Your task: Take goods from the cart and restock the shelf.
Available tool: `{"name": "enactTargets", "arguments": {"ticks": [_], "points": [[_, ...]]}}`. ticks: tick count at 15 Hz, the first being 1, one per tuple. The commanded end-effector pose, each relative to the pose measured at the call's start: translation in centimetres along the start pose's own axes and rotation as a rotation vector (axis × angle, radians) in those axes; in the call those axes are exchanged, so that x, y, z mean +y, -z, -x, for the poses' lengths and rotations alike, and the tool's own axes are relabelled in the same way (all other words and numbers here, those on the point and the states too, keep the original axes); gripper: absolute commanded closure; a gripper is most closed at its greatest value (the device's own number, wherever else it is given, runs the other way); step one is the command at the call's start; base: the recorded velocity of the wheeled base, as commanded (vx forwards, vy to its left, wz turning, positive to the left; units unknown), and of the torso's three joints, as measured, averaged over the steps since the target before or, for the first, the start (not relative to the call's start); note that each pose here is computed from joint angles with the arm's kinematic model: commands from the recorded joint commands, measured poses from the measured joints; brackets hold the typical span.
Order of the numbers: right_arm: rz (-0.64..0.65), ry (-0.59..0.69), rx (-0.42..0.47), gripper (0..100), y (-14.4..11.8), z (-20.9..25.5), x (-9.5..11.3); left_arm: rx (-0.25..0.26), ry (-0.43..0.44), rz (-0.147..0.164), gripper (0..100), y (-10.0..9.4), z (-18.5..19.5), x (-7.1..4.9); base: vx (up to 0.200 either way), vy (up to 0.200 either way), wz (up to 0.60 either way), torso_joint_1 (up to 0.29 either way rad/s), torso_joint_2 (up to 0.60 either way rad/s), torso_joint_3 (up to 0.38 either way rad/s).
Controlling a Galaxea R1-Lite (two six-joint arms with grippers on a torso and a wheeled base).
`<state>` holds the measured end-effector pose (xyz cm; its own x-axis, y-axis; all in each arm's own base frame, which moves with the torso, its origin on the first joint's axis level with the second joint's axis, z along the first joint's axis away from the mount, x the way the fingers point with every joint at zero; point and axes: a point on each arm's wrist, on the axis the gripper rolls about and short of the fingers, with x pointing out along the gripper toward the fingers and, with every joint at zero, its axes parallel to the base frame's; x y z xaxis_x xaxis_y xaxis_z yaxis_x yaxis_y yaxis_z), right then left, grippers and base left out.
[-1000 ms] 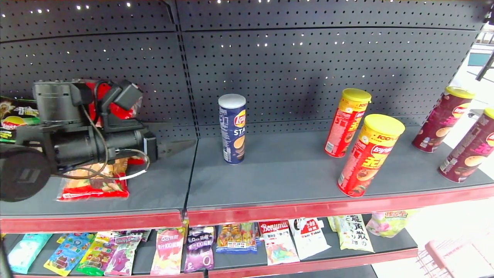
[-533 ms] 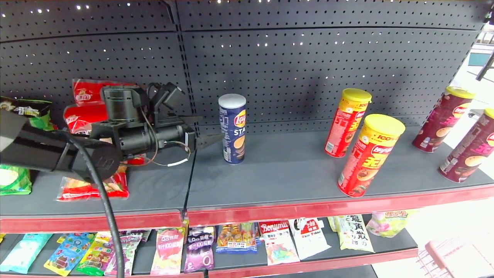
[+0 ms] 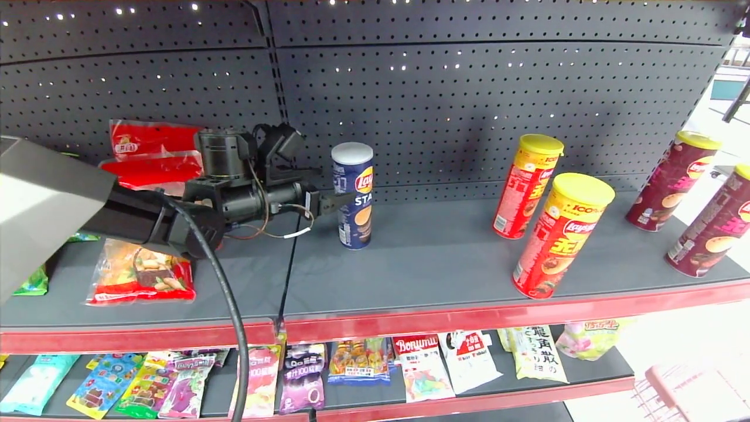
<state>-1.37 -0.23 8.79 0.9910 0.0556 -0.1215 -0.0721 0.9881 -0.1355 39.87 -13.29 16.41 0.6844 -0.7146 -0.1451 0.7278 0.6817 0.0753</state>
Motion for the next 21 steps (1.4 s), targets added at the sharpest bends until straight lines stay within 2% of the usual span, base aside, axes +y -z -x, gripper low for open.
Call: {"name": "enactTargets", "arguments": {"ticks": [1,4,7,13,15,18,21], "points": [[0.0,-0.001,0.002,100,0.0,0.0,0.0,-0.005,-0.014,-0.005,0,0.2,-0.9,0.5,0.0,0.0,0.0,0.0,0.0,0.0],[0.0,-0.001,0.004,100,0.0,0.0,0.0,-0.016,-0.014,-0.01,0,0.1,-1.5,0.6,0.0,0.0,0.0,0.0,0.0,0.0],[0.001,-0.001,0.007,100,0.0,-0.1,0.0,-0.027,0.006,-0.01,0,-0.3,-2.1,-0.1,0.0,0.0,0.0,0.0,0.0,0.0],[0.001,-0.001,0.008,100,0.0,-0.1,0.0,-0.041,-0.041,-0.021,0,0.0,-3.9,0.5,0.0,0.0,0.0,0.0,0.0,0.0],[-0.001,-0.002,0.011,100,0.0,-0.1,0.0,-0.045,-0.019,-0.023,0,-0.2,-4.4,-0.5,0.0,0.0,0.0,0.0,0.0,0.0],[-0.001,-0.002,0.01,100,0.0,-0.1,0.0,-0.047,-0.011,-0.006,0,-0.4,-4.7,-1.4,0.0,0.0,0.0,0.0,0.0,0.0],[-0.001,-0.002,0.01,100,0.0,-0.1,0.0,-0.044,-0.021,-0.006,0,-0.4,-5.0,-1.7,0.0,0.0,0.0,0.0,0.0,0.0]]}}
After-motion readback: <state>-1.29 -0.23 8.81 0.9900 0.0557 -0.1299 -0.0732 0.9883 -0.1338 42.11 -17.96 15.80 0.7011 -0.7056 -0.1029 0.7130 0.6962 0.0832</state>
